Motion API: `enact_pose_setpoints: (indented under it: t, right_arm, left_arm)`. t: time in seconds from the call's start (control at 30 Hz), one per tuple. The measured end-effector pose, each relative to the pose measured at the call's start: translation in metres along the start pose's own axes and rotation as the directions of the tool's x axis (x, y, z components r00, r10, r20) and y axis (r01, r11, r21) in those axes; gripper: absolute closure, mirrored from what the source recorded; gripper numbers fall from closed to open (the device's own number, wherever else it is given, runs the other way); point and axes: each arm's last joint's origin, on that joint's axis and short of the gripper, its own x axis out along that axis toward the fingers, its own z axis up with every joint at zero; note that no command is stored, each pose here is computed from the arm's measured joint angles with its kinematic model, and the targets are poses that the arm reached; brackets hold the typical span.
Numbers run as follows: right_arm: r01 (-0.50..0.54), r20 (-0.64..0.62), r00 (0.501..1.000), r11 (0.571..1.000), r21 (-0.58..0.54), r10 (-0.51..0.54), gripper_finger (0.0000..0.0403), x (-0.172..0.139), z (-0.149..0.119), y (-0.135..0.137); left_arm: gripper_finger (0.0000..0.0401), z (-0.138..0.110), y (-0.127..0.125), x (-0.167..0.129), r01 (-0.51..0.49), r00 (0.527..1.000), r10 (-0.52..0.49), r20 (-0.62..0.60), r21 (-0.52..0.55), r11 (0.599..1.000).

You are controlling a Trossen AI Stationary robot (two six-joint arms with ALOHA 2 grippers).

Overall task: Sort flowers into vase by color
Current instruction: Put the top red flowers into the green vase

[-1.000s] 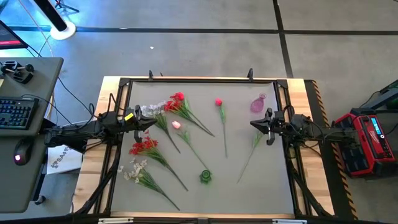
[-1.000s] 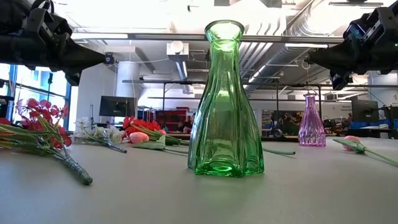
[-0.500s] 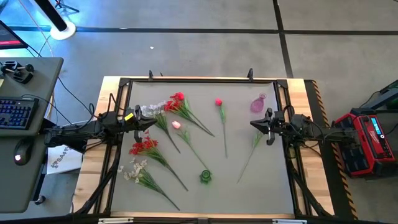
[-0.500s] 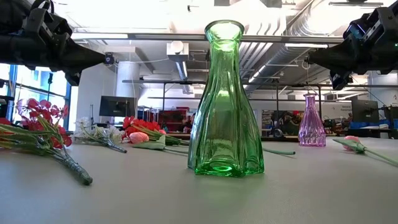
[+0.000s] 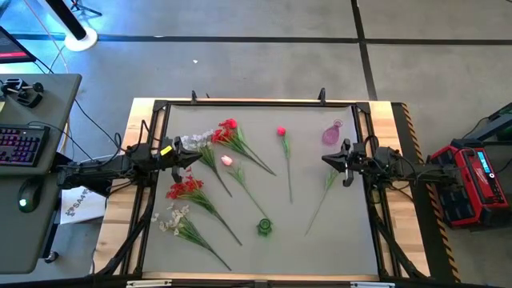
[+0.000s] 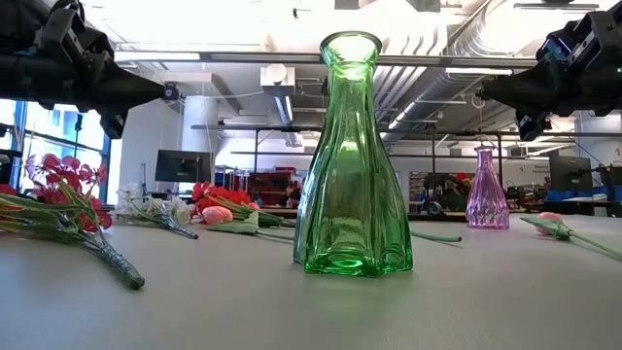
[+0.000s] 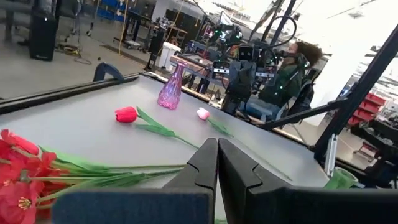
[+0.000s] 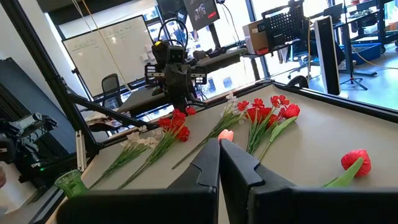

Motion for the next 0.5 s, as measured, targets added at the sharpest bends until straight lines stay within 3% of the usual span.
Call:
enact_pose_setpoints:
  t: [0.13,0.33,0.43,0.5]
  right_arm:
    - [0.002,0.001,1.0,1.0,-0.005,-0.002,0.0403,0.0,0.0,0.0]
    - [0.036,0.03,0.999,0.999,-0.028,-0.035,0.0403,0.0,0.002,-0.001]
    - [0.158,0.068,0.986,0.983,-0.09,-0.152,0.0403,0.0,0.003,-0.004]
    - [0.293,0.115,0.951,0.956,-0.029,-0.288,0.0403,-0.001,0.005,-0.008]
  left_arm:
    - [0.0401,0.005,-0.001,0.0,-0.021,0.998,0.015,0.063,0.101,0.995]
    - [0.0401,0.01,0.002,-0.001,-0.183,0.976,0.156,0.152,0.187,0.965]
    - [0.0401,0.011,0.004,-0.001,-0.257,0.958,0.225,0.176,0.184,0.949]
    - [0.0401,0.011,0.005,-0.002,-0.287,0.949,0.254,0.187,0.178,0.941]
